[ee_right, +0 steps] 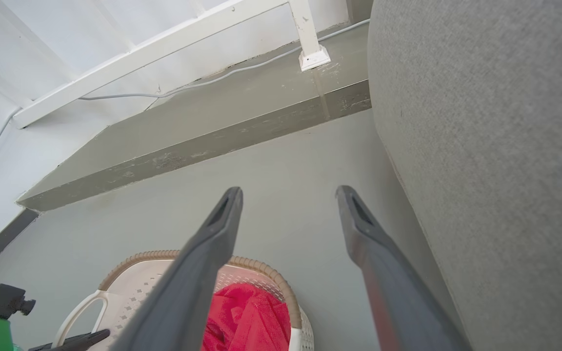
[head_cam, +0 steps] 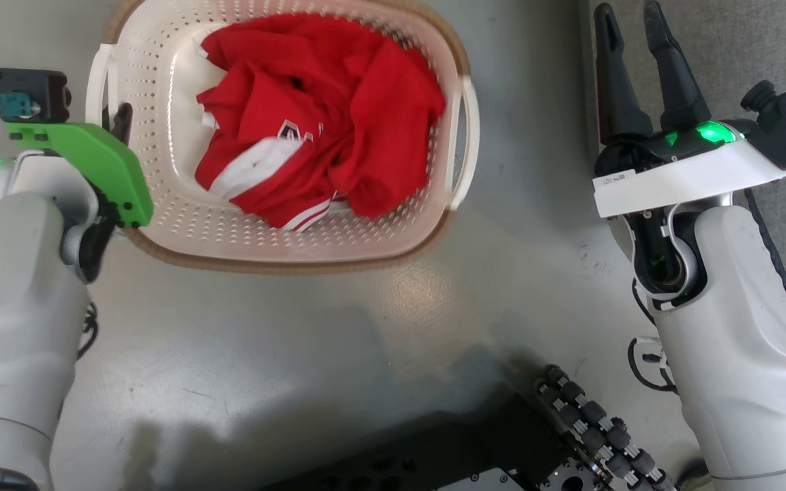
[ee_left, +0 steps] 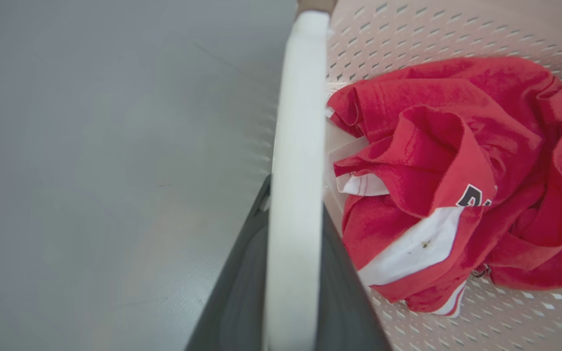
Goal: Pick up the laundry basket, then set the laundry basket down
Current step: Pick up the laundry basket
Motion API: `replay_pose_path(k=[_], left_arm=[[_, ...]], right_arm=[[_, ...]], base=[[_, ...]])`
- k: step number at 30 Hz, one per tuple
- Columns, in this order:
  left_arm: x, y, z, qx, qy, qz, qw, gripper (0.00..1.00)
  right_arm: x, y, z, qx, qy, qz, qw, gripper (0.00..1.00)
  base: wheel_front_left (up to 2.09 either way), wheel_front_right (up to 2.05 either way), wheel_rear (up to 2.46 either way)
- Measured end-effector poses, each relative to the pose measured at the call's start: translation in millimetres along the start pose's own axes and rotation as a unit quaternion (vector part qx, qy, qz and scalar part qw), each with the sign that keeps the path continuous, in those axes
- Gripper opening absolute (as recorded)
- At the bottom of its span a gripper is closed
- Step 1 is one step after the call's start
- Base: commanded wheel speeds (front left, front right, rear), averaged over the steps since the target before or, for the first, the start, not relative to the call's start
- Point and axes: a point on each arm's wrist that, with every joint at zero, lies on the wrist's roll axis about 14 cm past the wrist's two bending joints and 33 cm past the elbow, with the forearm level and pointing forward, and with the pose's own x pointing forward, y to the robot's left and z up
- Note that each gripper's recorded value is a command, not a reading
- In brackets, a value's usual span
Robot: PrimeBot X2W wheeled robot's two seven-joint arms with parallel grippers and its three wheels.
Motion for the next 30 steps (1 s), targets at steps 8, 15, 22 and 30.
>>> replay_pose_path(k=[8,15,22,30], left_arm=[[-13.0,1.8,4.1,-0.050,-0.017,0.017,0.998,0.00],[-33.7,1.2,-8.6,-0.119,-0.023,0.044,0.992,0.00],[-50.5,-1.2,1.1,-0.135,-0.056,0.057,0.988,0.00],[-59.2,3.0,-3.7,-0.134,-0.062,0.070,0.987,0.00]], right_arm=[[-0.8,6.9,14.7,0.001,-0.015,0.007,1.000,1.00],[-3.8,18.5,32.2,0.003,-0.032,0.019,0.999,1.00],[-7.1,30.4,45.1,0.005,-0.045,0.033,0.998,1.00],[-8.3,43.1,45.8,0.007,-0.045,0.050,0.998,1.00]], base=[[0.00,0.00,0.00],[0.00,0.00,0.00],[0.00,0.00,0.00],[0.00,0.00,0.00]])
